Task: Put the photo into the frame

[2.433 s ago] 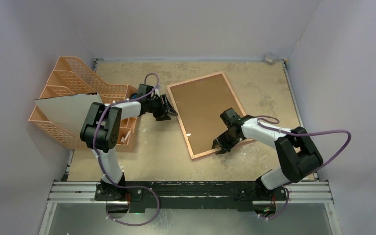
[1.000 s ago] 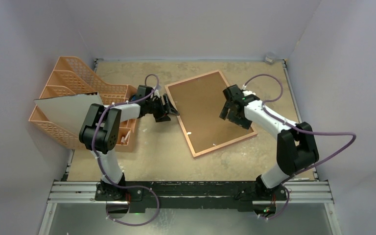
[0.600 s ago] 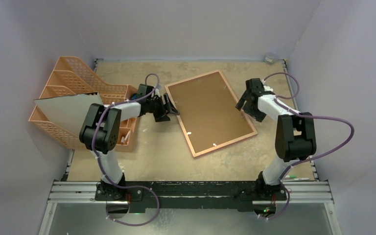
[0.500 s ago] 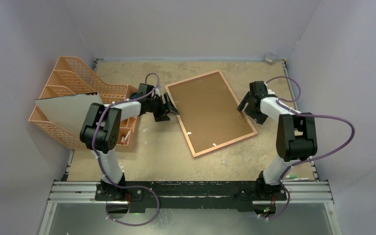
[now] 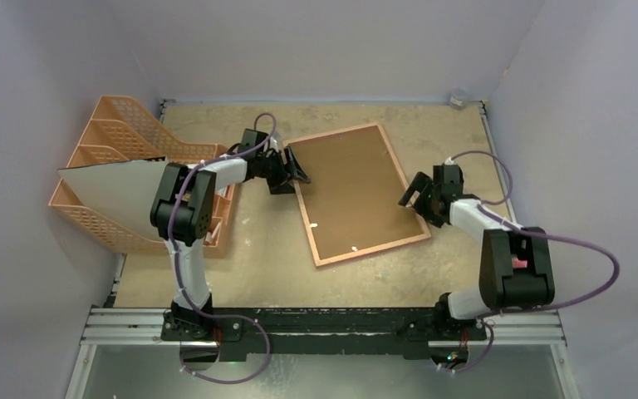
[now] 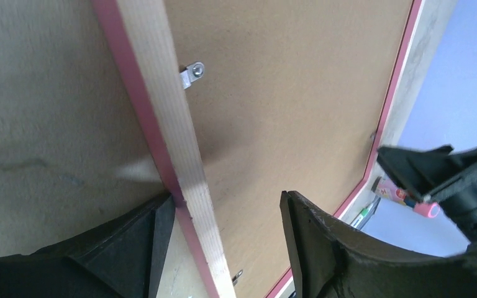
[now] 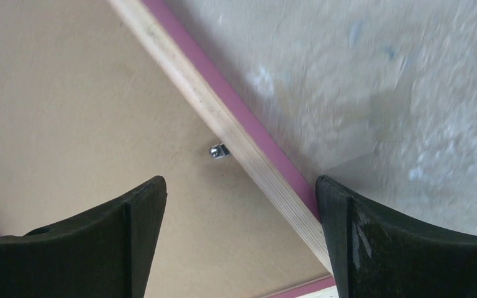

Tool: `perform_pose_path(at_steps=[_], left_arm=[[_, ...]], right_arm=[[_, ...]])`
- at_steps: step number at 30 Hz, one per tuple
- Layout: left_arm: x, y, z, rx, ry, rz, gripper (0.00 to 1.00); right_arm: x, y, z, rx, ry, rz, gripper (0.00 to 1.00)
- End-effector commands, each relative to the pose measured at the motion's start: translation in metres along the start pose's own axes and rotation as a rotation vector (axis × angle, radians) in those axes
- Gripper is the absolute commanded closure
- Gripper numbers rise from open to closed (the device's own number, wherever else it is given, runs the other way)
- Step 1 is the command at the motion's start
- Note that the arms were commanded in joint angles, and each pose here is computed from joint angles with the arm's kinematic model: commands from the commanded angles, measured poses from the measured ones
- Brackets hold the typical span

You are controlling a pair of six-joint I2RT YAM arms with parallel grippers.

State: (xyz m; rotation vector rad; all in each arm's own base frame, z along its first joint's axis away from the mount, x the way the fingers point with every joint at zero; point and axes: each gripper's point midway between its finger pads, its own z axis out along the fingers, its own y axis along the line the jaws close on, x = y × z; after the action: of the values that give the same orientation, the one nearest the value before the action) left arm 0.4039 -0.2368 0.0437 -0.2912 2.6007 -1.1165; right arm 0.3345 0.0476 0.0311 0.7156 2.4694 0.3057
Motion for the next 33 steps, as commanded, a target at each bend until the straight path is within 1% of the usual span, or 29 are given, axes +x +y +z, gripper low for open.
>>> perform_pose_path(at_steps=[1,6,9,13,19,22,25,29,33], left_arm=[[-0.011,-0.012,0.016,-0.005,-0.021,0.048,0.34],[-0.024,-0.017,0.023,0.002,-0.052,0.087,0.35],[-0.028,-0.018,0.029,0.007,-0.052,0.110,0.35],[-0.029,-0.025,0.039,0.041,-0.026,0.135,0.35],[-0.023,-0.037,0.062,0.120,0.044,0.187,0.36],[-0.014,-0.045,0.075,0.172,0.097,0.209,0.36],[-0.009,-0.048,0.086,0.193,0.124,0.232,0.36],[-0.024,-0.048,0.085,0.141,0.074,0.252,0.36],[-0.041,-0.062,0.078,0.145,0.042,0.272,0.35]], right_arm=[[0.054,0.016,-0.023,-0.169,0.140,0.034,0.10],[0.094,0.034,-0.049,-0.286,0.189,-0.017,0.10],[0.121,0.048,-0.059,-0.362,0.242,-0.057,0.10],[0.152,0.059,-0.067,-0.466,0.323,-0.099,0.09],[0.182,0.089,-0.080,-0.633,0.384,-0.199,0.07],[0.199,0.106,-0.079,-0.661,0.421,-0.250,0.06],[0.210,0.118,-0.070,-0.636,0.450,-0.292,0.06],[0.211,0.124,-0.054,-0.560,0.454,-0.319,0.06],[0.204,0.132,-0.058,-0.575,0.428,-0.360,0.05]])
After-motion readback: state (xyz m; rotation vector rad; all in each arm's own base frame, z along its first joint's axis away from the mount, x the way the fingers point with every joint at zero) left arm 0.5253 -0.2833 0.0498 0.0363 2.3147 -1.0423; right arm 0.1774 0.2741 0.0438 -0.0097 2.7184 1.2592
